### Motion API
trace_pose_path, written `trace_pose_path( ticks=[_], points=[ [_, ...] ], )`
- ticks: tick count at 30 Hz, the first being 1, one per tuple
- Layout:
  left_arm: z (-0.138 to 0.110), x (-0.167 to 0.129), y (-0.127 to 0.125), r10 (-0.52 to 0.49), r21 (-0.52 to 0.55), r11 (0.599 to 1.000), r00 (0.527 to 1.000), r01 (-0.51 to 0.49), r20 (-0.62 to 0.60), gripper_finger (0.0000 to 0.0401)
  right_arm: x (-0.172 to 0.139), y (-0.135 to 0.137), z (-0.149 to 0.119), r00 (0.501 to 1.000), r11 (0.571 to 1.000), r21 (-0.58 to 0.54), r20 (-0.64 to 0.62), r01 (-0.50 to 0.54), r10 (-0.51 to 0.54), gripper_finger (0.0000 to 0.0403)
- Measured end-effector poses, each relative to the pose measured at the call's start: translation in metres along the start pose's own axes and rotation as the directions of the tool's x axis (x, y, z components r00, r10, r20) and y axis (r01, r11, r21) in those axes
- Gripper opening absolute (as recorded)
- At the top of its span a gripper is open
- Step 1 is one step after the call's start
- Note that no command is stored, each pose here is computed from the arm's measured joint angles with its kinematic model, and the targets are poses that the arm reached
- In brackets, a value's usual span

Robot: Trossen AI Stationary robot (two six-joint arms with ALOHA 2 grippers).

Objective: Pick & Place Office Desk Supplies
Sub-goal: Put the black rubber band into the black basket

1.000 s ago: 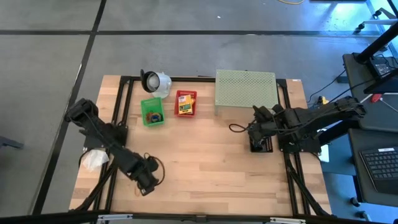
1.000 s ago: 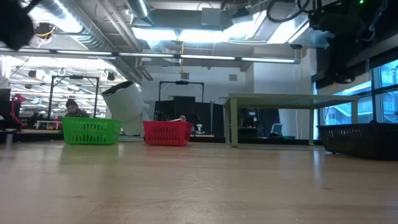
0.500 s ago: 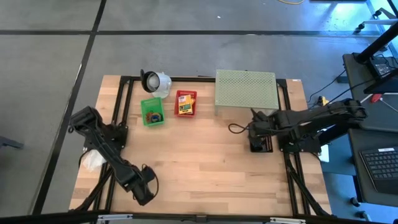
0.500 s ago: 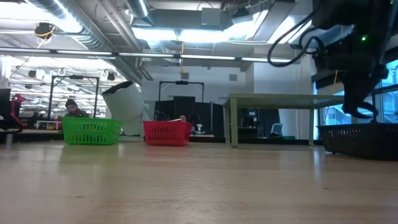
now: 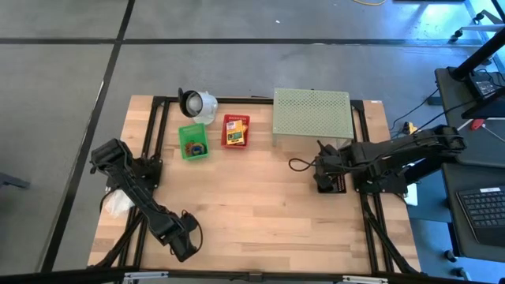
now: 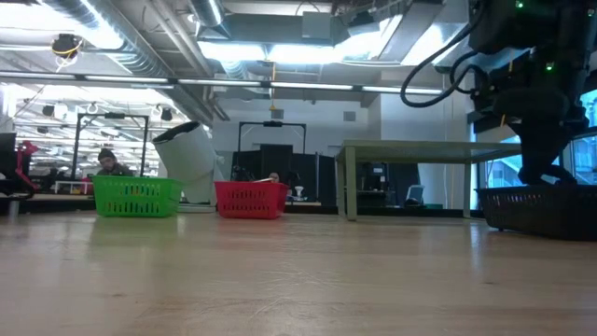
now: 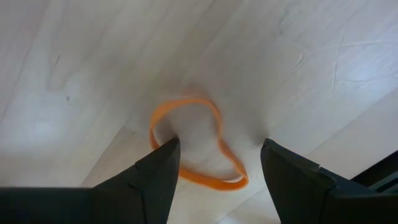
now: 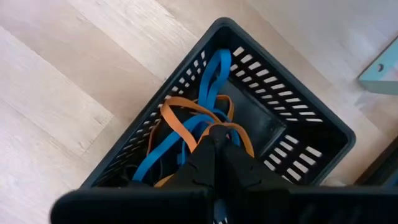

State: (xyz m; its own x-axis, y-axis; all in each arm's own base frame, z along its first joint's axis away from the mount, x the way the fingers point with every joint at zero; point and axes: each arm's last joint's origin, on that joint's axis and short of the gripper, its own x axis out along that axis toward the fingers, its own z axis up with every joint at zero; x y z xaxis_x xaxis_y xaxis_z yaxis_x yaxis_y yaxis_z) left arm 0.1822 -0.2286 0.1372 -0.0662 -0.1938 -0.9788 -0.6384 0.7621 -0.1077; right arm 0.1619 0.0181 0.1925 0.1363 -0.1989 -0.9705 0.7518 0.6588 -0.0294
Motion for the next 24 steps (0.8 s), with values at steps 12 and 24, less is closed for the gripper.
trace_pose_path(
  ticks=[12,24],
  points=[
    [0.004,0.0004,0.0021,0.016,-0.017,1.0,1.0,-0.017,-0.016,0.0143,-0.0001,0.0011,-0.0018,0.997,0.999,0.003,-0.061,-0.039,0.039,0.0034],
    [0.0034,0.0011,0.0004,0.0,0.033,0.999,0.999,0.001,-0.035,0.0008,-0.0002,0.0016,-0.0027,0.994,0.998,0.012,-0.09,-0.057,0.058,0.0133]
  ],
)
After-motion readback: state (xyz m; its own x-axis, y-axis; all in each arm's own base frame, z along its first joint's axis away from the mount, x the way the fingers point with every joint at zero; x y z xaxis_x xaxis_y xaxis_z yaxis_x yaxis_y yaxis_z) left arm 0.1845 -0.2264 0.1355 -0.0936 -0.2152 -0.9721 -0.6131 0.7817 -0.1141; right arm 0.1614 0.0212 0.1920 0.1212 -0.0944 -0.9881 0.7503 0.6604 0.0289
